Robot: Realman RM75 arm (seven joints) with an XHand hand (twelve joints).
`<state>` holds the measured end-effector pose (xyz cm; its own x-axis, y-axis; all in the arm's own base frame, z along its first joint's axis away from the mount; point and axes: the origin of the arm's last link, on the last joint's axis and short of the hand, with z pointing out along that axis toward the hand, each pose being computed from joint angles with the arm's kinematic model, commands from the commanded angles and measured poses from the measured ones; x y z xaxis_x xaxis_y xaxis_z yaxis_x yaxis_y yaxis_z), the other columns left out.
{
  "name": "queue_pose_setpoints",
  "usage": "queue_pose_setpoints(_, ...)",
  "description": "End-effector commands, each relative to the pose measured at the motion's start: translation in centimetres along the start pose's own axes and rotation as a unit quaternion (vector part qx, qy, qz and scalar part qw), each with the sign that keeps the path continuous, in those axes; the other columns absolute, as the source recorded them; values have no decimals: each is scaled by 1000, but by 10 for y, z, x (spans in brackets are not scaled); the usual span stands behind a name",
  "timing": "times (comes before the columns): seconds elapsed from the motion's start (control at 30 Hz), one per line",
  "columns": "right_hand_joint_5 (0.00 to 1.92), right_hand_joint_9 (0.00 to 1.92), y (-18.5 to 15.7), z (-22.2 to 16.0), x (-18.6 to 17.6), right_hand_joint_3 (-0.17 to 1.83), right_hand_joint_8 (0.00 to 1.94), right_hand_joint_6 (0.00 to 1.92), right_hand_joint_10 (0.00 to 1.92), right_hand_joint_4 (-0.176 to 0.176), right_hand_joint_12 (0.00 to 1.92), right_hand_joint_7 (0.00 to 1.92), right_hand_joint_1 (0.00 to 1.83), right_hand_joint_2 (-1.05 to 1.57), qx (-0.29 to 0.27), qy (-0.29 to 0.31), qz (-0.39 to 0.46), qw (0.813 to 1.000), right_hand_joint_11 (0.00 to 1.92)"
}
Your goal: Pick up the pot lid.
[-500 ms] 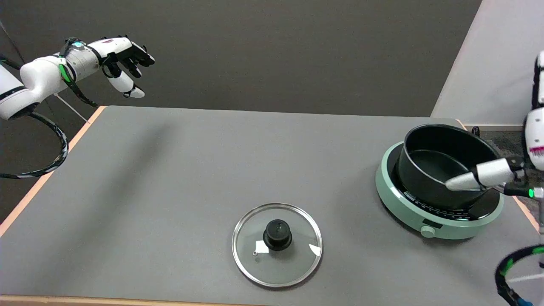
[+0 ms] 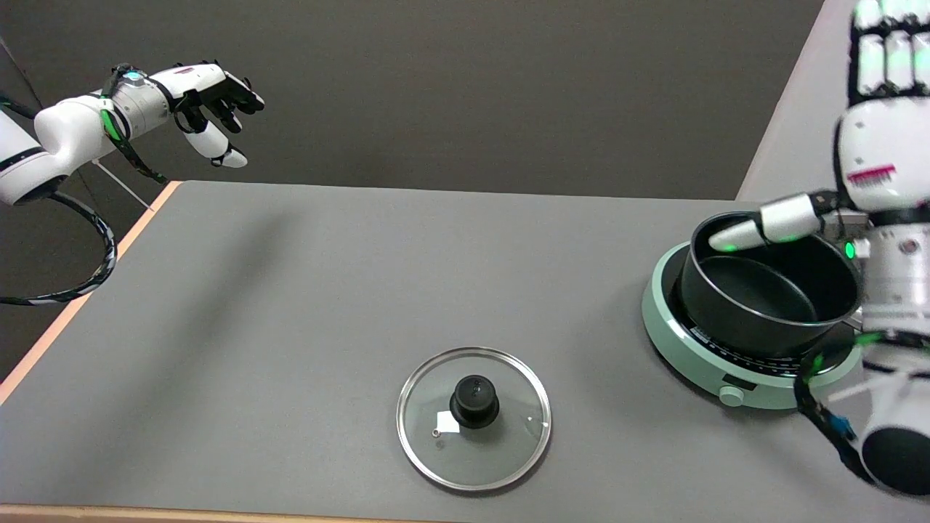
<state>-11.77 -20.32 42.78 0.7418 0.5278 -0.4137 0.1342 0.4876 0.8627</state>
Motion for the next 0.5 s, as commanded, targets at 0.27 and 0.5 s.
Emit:
queue_pose_setpoints(0.27, 0, 0, -49, 119, -13, 136, 0, 0, 0, -121, 0, 0, 820, -241, 90, -105, 159, 978, 0)
queue_pose_setpoints(0.5, 0, 0, -50, 132, -22, 260, 0, 0, 0, -100, 0, 0, 899, -307, 93, -164, 228, 955, 0)
